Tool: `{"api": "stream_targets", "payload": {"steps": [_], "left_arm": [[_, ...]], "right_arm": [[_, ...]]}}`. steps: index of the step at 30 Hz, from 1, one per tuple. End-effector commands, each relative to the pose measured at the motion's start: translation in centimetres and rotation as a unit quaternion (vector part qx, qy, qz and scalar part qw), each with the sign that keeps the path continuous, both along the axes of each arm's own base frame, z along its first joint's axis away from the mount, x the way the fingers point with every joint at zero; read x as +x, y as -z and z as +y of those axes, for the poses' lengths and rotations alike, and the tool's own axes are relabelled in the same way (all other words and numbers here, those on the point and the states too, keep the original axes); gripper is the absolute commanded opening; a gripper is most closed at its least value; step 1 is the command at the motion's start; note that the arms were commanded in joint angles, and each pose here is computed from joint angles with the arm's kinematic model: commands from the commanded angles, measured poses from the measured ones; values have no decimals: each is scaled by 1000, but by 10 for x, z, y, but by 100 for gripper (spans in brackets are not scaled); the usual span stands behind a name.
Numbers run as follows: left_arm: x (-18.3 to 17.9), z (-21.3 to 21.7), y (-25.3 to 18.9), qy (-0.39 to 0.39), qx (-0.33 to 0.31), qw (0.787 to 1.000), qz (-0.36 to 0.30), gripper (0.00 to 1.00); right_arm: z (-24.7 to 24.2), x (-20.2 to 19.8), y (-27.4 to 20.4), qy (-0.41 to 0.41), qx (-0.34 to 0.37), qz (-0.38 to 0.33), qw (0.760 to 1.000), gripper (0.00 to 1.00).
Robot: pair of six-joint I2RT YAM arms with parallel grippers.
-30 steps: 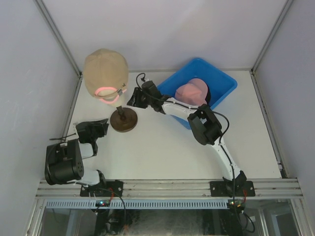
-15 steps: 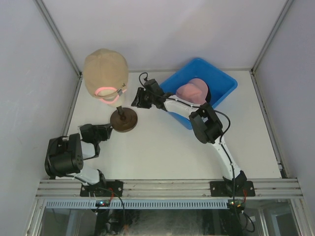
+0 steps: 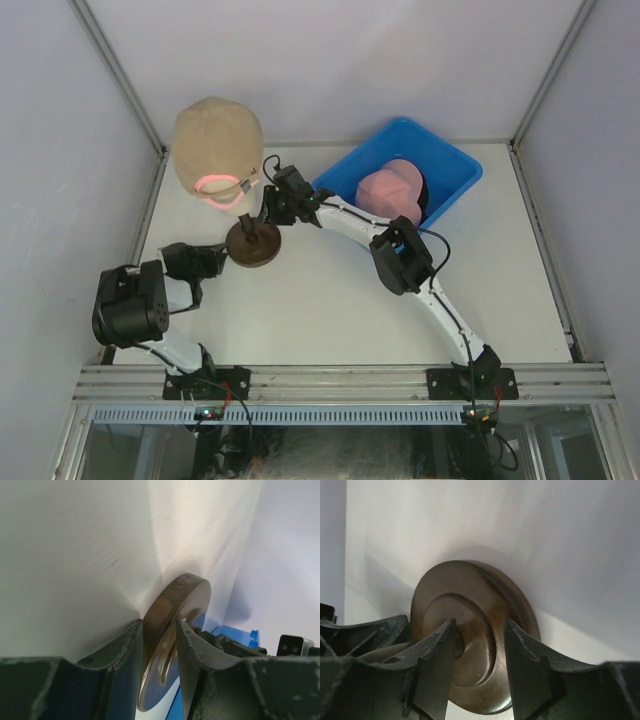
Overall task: Stack the hats
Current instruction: Adjust the hat stand at the center of the board.
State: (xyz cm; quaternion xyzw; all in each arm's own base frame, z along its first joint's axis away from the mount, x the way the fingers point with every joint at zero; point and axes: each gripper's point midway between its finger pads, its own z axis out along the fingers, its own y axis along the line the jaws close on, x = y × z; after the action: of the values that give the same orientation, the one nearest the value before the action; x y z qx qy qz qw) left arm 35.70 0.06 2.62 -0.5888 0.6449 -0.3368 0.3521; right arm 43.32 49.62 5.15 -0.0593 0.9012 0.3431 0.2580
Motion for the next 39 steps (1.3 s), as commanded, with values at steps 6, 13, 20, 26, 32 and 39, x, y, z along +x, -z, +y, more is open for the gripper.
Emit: {"api": "stream_targets", "payload": {"steps": [6,13,20,26,32,39], "left_arm": [[20,-6,3,20,3,1000,15,38],[30,-12,-3,39,8,999,15,38],[47,-25,-10,79,10,997,13,38],[70,-45,-18,128,7,992,5,38],[85,-57,-22,159,13,987,8,38],[96,-67,-26,183,14,983,6,38]], "right_arm": [[-18,-12,20,3,-62,-11,998,41],[-19,-20,16,-13,-78,-7,997,41],[-12,-44,23,-29,-58,28,997,41],[-13,-64,30,-25,-45,48,998,40],[-15,-75,30,-14,-42,55,998,40],[-13,-90,34,6,-37,72,997,39]]}}
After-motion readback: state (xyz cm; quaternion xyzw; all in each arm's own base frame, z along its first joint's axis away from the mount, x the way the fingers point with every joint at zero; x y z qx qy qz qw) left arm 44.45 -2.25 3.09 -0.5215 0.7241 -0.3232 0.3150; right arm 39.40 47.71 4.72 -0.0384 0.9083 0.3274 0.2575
